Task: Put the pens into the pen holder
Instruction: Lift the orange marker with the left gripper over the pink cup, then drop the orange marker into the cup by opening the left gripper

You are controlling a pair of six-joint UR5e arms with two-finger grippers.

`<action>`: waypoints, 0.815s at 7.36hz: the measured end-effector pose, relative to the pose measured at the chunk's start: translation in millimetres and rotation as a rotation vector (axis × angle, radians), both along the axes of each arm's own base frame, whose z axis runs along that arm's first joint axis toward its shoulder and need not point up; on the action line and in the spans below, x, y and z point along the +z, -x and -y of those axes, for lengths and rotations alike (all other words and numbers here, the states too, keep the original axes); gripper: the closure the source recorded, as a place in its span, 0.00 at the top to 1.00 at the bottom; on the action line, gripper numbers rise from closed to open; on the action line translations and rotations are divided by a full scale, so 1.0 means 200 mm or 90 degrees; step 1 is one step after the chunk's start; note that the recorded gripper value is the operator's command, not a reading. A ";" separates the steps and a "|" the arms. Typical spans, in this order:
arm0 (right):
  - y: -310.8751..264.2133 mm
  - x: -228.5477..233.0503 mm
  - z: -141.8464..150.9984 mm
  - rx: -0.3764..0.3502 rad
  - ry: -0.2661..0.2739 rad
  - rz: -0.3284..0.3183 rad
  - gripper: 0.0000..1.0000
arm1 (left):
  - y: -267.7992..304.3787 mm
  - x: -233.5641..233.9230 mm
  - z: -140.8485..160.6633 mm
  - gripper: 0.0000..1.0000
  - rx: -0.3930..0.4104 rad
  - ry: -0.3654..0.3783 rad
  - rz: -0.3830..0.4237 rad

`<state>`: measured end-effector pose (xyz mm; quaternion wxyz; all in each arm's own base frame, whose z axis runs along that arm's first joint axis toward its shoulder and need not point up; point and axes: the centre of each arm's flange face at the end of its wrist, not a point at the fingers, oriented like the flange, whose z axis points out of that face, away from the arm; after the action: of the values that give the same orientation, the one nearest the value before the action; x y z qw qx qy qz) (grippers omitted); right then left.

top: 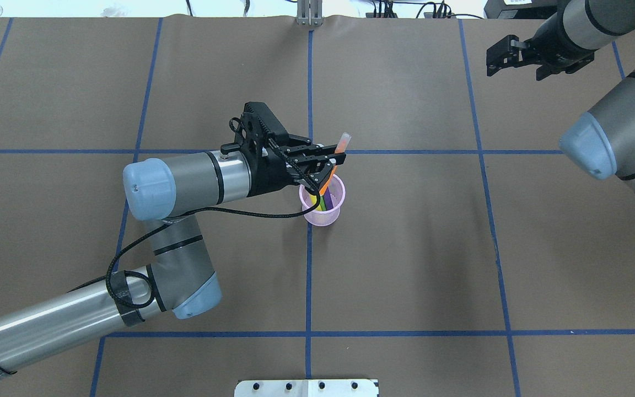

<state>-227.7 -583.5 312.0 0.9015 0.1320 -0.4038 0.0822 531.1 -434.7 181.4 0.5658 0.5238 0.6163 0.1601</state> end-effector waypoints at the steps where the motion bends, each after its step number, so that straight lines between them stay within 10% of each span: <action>1: 0.00 0.00 0.00 0.001 0.001 0.000 1.00 | -0.01 0.00 0.00 0.13 -0.001 -0.001 0.001; 3: 0.00 0.00 0.00 0.001 0.001 0.000 1.00 | -0.02 0.01 0.00 0.59 -0.002 -0.002 0.004; 6: 0.00 0.00 0.00 0.002 0.000 0.000 1.00 | -0.02 0.02 0.00 0.67 -0.003 -0.001 0.005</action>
<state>-227.8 -583.9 311.6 0.9015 0.1323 -0.4036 0.0834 535.4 -435.4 185.0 0.5678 0.5250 0.6130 0.1615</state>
